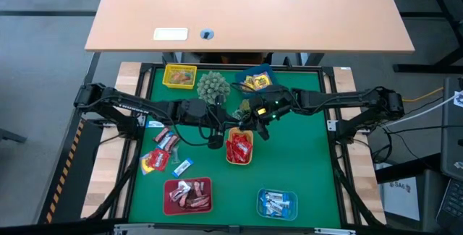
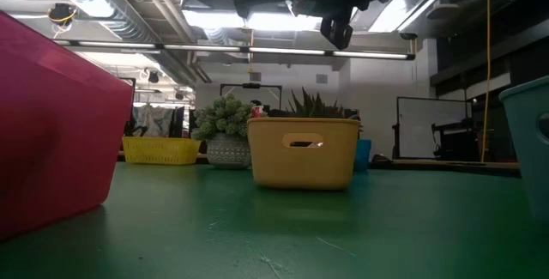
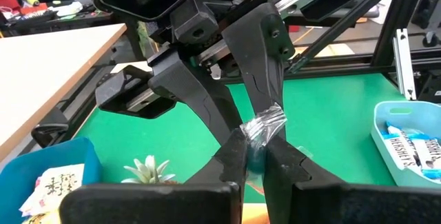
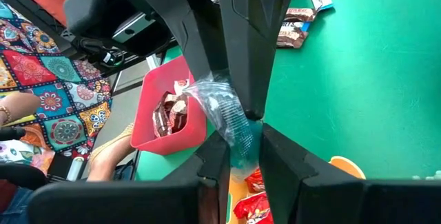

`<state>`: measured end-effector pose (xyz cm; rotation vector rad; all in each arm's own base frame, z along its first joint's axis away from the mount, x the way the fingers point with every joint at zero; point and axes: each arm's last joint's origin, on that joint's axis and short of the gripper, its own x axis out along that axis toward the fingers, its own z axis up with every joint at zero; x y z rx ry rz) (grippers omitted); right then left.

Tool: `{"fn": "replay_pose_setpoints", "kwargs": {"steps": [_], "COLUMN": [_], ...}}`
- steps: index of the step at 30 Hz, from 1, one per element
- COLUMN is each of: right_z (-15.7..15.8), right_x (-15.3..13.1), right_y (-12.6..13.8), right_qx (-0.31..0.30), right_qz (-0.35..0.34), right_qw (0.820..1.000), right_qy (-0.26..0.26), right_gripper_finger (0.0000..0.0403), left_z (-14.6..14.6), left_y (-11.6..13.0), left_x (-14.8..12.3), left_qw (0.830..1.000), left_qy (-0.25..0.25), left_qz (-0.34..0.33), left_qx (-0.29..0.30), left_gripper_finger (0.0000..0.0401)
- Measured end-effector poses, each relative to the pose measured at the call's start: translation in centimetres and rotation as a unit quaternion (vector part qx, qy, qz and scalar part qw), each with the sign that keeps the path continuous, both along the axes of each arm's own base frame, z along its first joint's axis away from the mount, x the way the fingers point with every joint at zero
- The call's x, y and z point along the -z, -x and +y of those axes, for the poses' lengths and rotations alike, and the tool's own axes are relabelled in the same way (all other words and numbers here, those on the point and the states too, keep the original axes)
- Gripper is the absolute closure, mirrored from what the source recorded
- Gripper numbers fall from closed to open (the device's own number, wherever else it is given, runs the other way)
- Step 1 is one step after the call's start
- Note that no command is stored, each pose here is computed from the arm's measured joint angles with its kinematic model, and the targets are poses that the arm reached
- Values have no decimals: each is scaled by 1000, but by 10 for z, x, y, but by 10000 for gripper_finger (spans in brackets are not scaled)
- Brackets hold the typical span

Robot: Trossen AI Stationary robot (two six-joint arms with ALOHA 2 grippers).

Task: Sort candy
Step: Put the blue gummy into the yellow bin

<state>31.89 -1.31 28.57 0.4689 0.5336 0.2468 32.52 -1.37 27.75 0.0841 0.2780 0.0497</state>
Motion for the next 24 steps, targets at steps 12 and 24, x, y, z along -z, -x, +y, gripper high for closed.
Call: {"fn": "replay_pose_setpoints", "kwargs": {"steps": [12, 24], "right_z": [-1, -12], "right_x": [1, -10], "right_y": [0, 13], "right_qx": [20, -45], "right_qz": [10, 1], "right_qw": [1000, 998], "right_qy": [-13, -48], "right_gripper_finger": [256, 181], "left_z": [0, 9], "left_y": [0, 5], "left_x": [0, -6], "left_qw": [1000, 1000], "left_qy": [0, 15], "left_qz": [0, -2], "left_qx": [-2, -19], "left_gripper_finger": [383, 383]}}
